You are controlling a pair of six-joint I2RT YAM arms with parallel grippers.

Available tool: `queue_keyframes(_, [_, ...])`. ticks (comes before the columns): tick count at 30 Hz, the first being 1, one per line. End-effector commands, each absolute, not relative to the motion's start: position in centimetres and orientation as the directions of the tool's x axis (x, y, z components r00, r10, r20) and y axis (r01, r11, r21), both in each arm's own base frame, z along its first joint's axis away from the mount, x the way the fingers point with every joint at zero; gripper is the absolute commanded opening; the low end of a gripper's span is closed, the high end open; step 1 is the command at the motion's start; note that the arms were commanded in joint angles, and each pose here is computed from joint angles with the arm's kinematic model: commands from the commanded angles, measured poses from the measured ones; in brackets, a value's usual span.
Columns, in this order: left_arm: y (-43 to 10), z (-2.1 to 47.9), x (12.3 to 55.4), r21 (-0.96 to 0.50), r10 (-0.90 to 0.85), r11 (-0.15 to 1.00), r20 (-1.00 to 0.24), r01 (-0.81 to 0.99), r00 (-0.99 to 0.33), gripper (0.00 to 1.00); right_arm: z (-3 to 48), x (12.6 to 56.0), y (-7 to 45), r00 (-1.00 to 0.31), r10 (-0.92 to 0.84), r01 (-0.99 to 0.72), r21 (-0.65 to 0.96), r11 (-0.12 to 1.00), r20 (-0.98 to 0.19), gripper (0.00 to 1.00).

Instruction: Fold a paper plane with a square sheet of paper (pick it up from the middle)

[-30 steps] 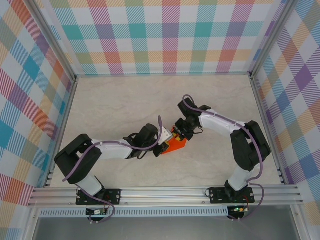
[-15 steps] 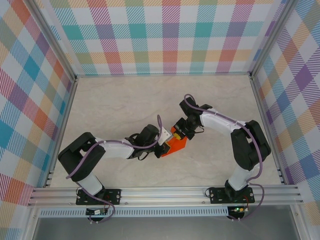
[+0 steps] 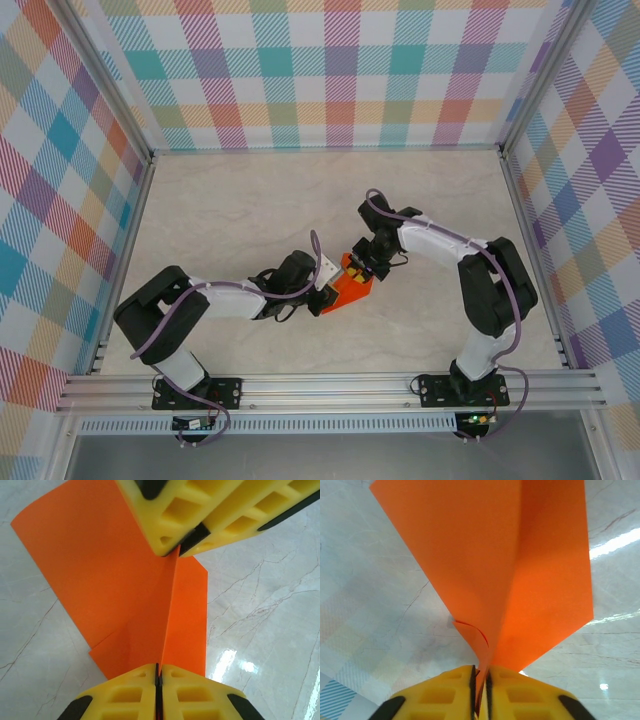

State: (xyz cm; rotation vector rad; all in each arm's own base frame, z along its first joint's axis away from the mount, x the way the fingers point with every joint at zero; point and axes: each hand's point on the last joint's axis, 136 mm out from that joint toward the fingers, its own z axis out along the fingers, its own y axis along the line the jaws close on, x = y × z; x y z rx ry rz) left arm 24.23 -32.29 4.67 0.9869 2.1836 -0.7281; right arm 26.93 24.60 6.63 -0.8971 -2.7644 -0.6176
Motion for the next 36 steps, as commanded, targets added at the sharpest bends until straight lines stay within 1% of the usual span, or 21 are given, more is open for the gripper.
queue_keyframes(1, [-32.8, 6.1, 23.9, -0.242, 0.408, 0.557, -0.754, 0.795, -0.515, 0.13, 7.2, 27.1, 24.9, -0.808, 0.510, 0.587, 0.331, 0.739, 0.295, 0.08])
queue_keyframes(3, [-33.2, 6.7, 23.8, -0.276, 0.382, 0.551, -0.756, 0.788, -0.532, 0.18, 7.3, 27.2, 25.0, -0.810, 0.507, 0.585, 0.335, 0.739, 0.295, 0.05])
queue_keyframes(6, [-33.8, 7.5, 23.9, -0.347, 0.312, 0.560, -0.753, 0.752, -0.580, 0.23, 7.4, 27.2, 25.0, -0.810, 0.506, 0.585, 0.335, 0.739, 0.297, 0.05])
queue_keyframes(11, [-33.5, 7.0, 24.4, -0.408, 0.231, 0.609, -0.729, 0.680, -0.645, 0.26, 7.3, 27.2, 25.1, -0.807, 0.507, 0.588, 0.335, 0.737, 0.302, 0.05])
queue_keyframes(22, [-32.7, 5.4, 24.6, -0.432, 0.192, 0.658, -0.696, 0.617, -0.692, 0.20, 7.2, 27.1, 25.3, -0.806, 0.499, 0.588, 0.340, 0.734, 0.317, 0.07])
queue_keyframes(26, [-32.7, 5.1, 24.5, -0.433, 0.196, 0.657, -0.692, 0.617, -0.695, 0.16, 7.3, 27.0, 25.5, -0.809, 0.492, 0.584, 0.346, 0.734, 0.322, 0.10])
queue_keyframes(30, [-32.8, 5.0, 24.4, -0.438, 0.196, 0.652, -0.691, 0.618, -0.696, 0.15, 7.6, 26.9, 25.5, -0.813, 0.483, 0.578, 0.350, 0.738, 0.324, 0.11])
queue_keyframes(36, [-32.9, 4.6, 23.9, -0.442, 0.214, 0.632, -0.690, 0.636, -0.692, 0.12, 7.3, 27.0, 25.3, -0.815, 0.484, 0.574, 0.332, 0.749, 0.318, 0.05])
